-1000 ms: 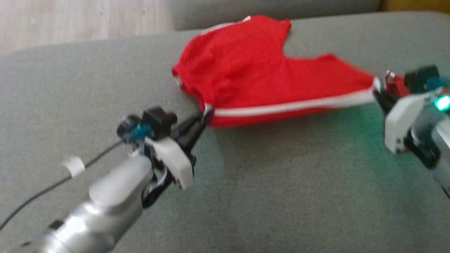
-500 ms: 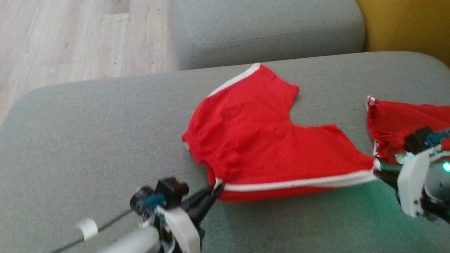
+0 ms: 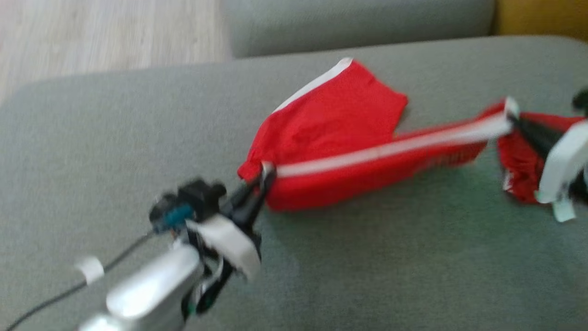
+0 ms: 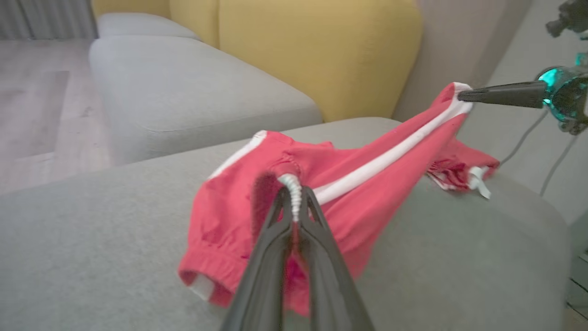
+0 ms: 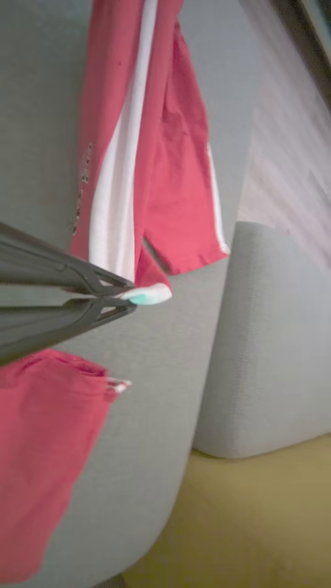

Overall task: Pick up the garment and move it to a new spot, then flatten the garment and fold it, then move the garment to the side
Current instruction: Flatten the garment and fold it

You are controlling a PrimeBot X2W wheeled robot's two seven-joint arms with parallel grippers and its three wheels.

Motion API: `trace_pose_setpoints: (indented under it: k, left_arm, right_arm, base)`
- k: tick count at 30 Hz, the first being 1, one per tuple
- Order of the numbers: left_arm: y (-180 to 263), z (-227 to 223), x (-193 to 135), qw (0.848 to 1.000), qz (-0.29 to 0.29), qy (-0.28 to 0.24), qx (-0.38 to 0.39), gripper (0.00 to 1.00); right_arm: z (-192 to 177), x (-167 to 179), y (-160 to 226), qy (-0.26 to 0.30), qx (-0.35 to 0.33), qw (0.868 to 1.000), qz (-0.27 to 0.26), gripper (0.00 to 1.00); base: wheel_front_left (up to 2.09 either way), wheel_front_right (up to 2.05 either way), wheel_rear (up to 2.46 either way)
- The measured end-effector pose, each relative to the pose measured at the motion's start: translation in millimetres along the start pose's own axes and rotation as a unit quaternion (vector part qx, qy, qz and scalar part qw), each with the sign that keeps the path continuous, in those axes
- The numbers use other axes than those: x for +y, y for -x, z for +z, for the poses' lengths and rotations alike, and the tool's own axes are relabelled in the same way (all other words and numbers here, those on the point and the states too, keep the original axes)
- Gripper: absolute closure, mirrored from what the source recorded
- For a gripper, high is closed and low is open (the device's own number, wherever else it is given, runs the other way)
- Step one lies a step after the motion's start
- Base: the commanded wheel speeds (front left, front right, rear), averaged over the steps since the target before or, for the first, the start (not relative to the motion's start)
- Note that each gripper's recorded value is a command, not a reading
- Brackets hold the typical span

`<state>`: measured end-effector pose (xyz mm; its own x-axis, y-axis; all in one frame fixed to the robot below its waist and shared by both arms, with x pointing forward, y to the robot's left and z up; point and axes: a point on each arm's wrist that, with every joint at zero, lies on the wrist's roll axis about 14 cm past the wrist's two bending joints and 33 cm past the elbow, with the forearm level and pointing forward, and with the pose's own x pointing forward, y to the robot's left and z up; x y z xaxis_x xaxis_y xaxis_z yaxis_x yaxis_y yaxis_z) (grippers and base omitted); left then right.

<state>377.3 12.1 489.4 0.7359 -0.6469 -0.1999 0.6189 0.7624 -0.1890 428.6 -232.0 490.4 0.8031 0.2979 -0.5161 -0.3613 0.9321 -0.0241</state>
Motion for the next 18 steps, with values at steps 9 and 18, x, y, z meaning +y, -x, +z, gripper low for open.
trace_pose_setpoints:
  k: [9, 18]
  left_arm:
    - [-42.7, 7.5, 55.4, 0.998, 0.064, 0.015, -0.007, 1.0]
    - [-58.5, -23.6, 100.3, 0.992, 0.121, 0.034, 0.025, 1.0]
  right_arm:
    - [59.0, -13.6, -86.5, 0.039, -0.046, 0.998, -0.023, 1.0]
    - [65.8, 6.3, -176.6, 0.079, -0.033, 0.996, -0.001, 1.0]
  base:
    - [0.0, 0.0, 0.0]
    - [0.0, 0.0, 0.0]
